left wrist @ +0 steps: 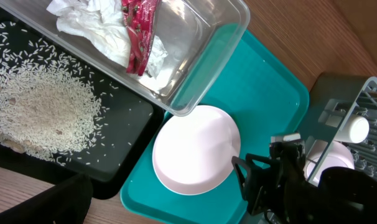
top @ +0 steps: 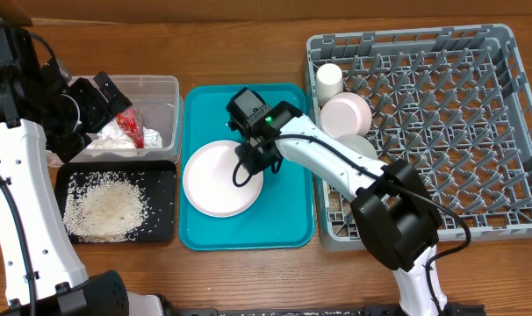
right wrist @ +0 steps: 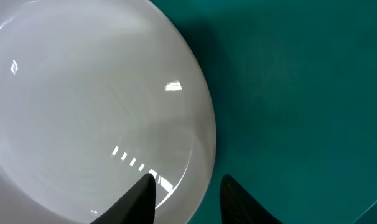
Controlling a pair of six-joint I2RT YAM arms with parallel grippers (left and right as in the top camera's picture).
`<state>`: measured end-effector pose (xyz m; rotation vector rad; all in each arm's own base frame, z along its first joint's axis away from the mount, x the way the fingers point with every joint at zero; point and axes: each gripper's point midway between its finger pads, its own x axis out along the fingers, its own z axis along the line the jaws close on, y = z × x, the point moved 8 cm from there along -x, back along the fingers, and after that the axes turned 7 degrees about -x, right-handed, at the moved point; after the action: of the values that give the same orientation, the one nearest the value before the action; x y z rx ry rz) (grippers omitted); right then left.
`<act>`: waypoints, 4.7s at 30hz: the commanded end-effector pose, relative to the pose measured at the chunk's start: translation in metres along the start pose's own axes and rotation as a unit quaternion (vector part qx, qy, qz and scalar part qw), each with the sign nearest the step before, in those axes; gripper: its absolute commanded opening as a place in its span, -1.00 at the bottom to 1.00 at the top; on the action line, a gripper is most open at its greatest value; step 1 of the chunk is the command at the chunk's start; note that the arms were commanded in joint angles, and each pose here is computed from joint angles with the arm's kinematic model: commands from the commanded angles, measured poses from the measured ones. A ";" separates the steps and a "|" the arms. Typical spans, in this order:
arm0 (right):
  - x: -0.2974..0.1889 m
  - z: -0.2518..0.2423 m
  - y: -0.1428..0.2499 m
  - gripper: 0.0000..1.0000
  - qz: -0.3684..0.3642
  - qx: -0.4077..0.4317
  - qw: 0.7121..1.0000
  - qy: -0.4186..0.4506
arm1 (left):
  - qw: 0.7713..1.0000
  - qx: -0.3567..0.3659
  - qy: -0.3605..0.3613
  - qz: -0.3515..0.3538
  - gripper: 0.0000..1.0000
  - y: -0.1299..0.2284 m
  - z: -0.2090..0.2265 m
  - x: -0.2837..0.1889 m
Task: Sort waste into correct bins and load items into the dishwasher
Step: 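Grasp the white plate's rim with the right gripper and tilt it up, then lift the white plate and carry it right into the rack, then stand the plate upright in the rack and open the right gripper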
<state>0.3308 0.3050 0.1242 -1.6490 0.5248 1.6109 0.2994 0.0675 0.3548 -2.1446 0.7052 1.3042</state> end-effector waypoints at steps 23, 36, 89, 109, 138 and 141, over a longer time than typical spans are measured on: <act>0.035 -0.006 0.012 -0.42 -0.014 0.002 1.000 0.012 | 1.000 0.012 0.007 -0.005 1.00 0.000 -0.002 -0.003; 0.035 -0.006 0.014 -0.78 -0.006 0.002 1.000 0.012 | 1.000 0.012 0.007 -0.005 1.00 0.000 -0.002 -0.003; -0.285 -0.250 0.121 -0.92 -0.070 0.358 0.790 0.493 | 1.000 0.012 0.007 -0.005 1.00 0.000 -0.002 -0.003; -0.227 -0.274 0.128 -0.92 -0.013 0.352 0.785 0.509 | 1.000 0.012 0.007 -0.005 1.00 0.000 -0.002 -0.003; -0.199 -0.263 0.116 -0.85 -0.008 0.292 0.857 0.425 | 1.000 0.012 0.007 -0.005 1.00 0.000 -0.002 -0.003; -0.196 -0.262 0.112 -0.81 -0.021 0.293 0.865 0.406 | 1.000 0.012 0.007 -0.005 1.00 0.000 -0.002 -0.003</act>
<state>0.3944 -0.0102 0.2695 -1.7598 1.3029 0.4695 0.2994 0.0675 0.3548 -2.1446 0.7052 1.3042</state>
